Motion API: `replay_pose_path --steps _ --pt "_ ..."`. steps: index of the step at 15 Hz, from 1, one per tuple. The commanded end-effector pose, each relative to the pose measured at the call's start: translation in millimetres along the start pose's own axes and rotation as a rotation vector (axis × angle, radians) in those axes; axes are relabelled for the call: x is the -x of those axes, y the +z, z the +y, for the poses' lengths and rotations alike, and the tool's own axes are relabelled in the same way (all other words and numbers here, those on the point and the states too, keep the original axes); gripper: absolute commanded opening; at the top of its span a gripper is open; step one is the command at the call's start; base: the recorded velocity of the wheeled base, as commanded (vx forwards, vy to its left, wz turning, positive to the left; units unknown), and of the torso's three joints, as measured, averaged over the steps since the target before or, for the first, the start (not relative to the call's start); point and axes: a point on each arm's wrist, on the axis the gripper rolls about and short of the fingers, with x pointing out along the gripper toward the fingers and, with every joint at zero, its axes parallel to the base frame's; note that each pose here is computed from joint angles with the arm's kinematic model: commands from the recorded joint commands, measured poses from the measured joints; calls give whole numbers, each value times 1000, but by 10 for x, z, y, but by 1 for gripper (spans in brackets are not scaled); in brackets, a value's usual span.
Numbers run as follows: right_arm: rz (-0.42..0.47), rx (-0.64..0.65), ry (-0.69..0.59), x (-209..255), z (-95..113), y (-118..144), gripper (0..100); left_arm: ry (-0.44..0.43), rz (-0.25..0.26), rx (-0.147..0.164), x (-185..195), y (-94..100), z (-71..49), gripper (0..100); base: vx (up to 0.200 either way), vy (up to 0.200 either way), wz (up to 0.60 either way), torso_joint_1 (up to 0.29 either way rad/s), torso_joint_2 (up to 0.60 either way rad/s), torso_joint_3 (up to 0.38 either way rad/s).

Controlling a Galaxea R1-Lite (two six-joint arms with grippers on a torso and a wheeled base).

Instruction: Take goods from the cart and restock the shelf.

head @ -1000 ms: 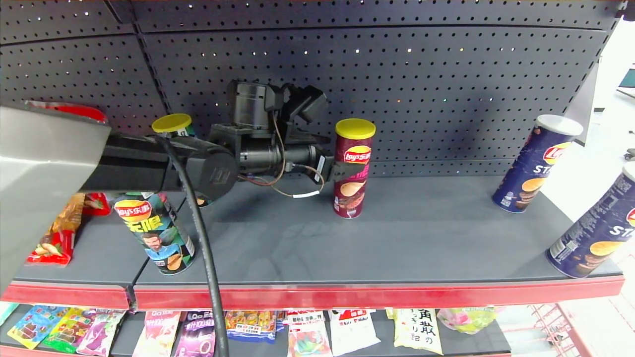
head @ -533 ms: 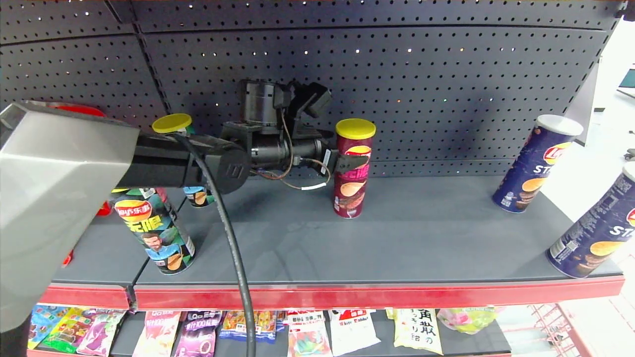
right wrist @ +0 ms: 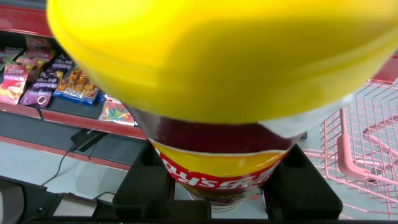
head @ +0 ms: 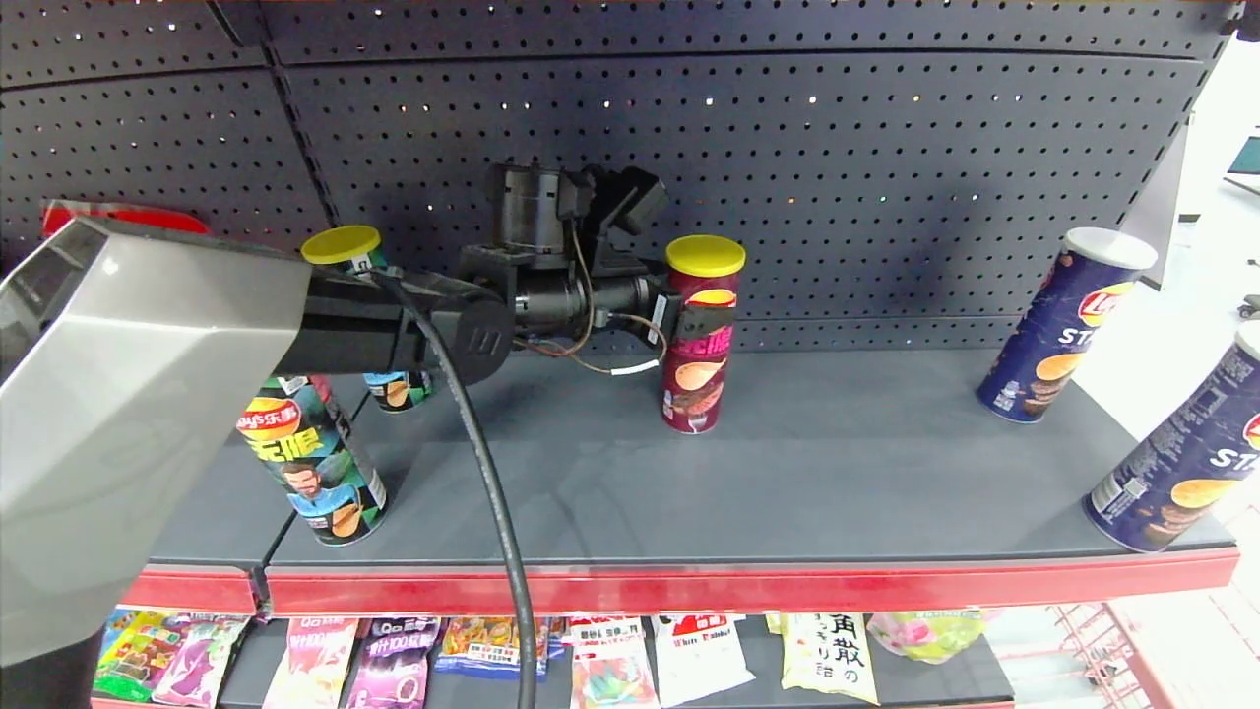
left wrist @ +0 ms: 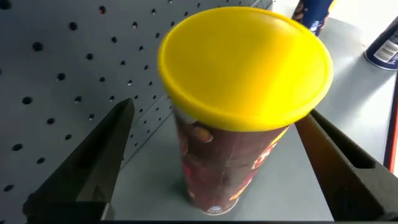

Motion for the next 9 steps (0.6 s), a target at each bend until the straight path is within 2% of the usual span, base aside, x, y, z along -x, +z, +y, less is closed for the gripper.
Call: replay_pose_path --steps 1,7,9 --pt "1 1 1 -1 0 1 0 0 3 0 -28 -19 -14 100 0 0 0 0 0 0" --pt "2 -1 -1 -1 0 1 0 9 -8 -6 -133 -35 6 100 0 0 0 0 0 0" --pt "2 -12 -1 -1 0 1 0 3 -5 -6 -162 -41 -45 100 0 0 0 0 0 0"
